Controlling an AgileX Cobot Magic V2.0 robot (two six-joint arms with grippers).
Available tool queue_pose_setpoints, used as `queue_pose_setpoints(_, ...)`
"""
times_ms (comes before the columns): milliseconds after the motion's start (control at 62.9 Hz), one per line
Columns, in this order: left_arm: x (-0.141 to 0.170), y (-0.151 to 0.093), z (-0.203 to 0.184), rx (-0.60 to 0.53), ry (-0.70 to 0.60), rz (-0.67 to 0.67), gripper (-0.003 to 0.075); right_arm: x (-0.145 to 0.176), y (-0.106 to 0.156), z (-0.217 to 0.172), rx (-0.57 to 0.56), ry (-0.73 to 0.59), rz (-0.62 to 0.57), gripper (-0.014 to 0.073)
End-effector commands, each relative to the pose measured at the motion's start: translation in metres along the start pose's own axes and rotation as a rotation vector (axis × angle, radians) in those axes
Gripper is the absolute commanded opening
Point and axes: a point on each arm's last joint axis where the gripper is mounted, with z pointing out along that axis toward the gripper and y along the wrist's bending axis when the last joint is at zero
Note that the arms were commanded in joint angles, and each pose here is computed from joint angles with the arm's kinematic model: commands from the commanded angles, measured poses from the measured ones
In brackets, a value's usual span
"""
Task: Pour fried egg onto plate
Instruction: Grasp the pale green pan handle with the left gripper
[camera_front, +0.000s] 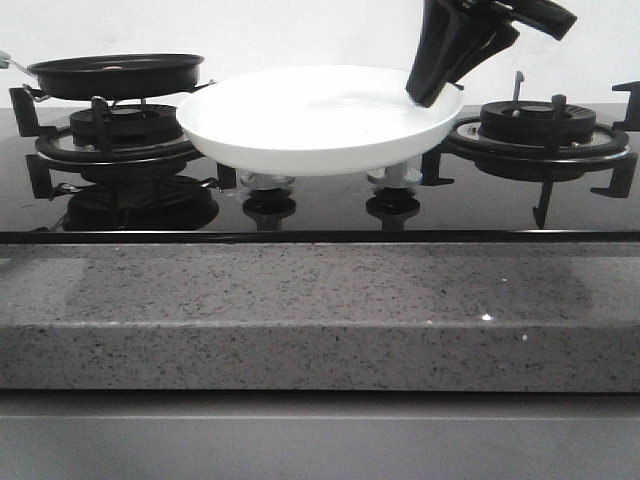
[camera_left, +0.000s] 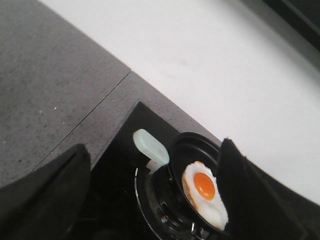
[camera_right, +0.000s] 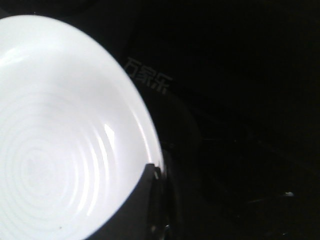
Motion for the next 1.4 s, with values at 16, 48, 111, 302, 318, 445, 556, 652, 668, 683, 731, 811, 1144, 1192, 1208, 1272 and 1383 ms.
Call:
queue_pose_setpoints(16,-0.019,0.004,0.025,-0.005,0.032,-0.179,0.0515,-0.008,0.011,-0.030,-0.020,-0.119,-0.016,-0.0106)
queue_pose_setpoints(48,-0.020,0.009,0.036,-0.013,0.074,-0.203,0.0515,-0.008,0.011,-0.030,-0.020,-0.119,-0.016,-0.0106)
queue_pose_setpoints(111,-0.022,0.008,0.054,0.028,0.159,-0.216,0.0514,-0.008,0.011,-0.030,-0.020,-0.119,-0.016,-0.0106)
queue_pose_setpoints(302,-0.020,0.009,0.105,0.217,0.344,-0.364,0.0514,-0.008,0.011,-0.030,-0.020,-0.119,-0.016,-0.0106)
queue_pose_setpoints(318,-0.020,0.010,0.108,0.223,0.350,-0.372,0.0514,-0.008,0.011,-0.030,-0.020,-0.119,-0.016,-0.0106)
queue_pose_setpoints(445,-0.019,0.014,0.132,0.233,0.376,-0.396,0.0514,-0.008,0.011,-0.030,-0.020,-0.119,-0.016,-0.0106)
queue_pose_setpoints(556,-0.019,0.016,0.150,0.232,0.393,-0.386,0.0514,-0.008,0.011,-0.030,-0.020,-0.119,-0.016,-0.0106)
queue_pose_setpoints(652,-0.016,0.015,0.163,0.238,0.411,-0.380,0.0514,-0.008,0.011,-0.030,-0.020,-0.119,-0.016,-0.0106)
queue_pose_setpoints(668,-0.015,0.014,0.165,0.240,0.414,-0.378,0.0514,-0.008,0.011,-0.030,-0.020,-0.119,-0.016,-0.0106)
queue_pose_setpoints(683,-0.015,0.012,0.167,0.244,0.417,-0.376,0.0514,-0.008,0.011,-0.030,-0.020,-0.119,-0.016,-0.0106)
queue_pose_setpoints(731,-0.012,0.009,0.172,0.249,0.430,-0.372,0.0514,-0.008,0.011,-0.030,-0.020,-0.119,-0.016,-0.0106)
queue_pose_setpoints(811,-0.008,0.005,0.179,0.251,0.435,-0.366,0.0514,-0.008,0.011,-0.030,-0.020,-0.119,-0.016,-0.0106)
queue_pose_setpoints(1144,0.000,0.005,0.189,0.241,0.462,-0.353,0.0422,-0.008,0.011,-0.030,-0.020,-0.119,-0.016,-0.0106)
queue_pose_setpoints(1192,0.001,0.005,0.189,0.239,0.464,-0.347,0.0365,-0.008,0.011,-0.030,-0.020,-0.119,-0.016,-0.0106)
queue_pose_setpoints(1208,0.001,0.006,0.189,0.236,0.465,-0.342,0.0321,-0.008,0.011,-0.030,-0.020,-0.119,-0.016,-0.0106)
queue_pose_setpoints(1272,0.001,0.006,0.189,0.233,0.468,-0.334,0.0207,-0.008,0.011,-0.030,-0.020,-0.119,-0.016,-0.0106)
queue_pose_setpoints(1383,0.001,0.006,0.189,0.233,0.468,-0.333,0.0062,-0.008,0.011,-0.030,-0.020,-0.119,-0.016,-0.0106)
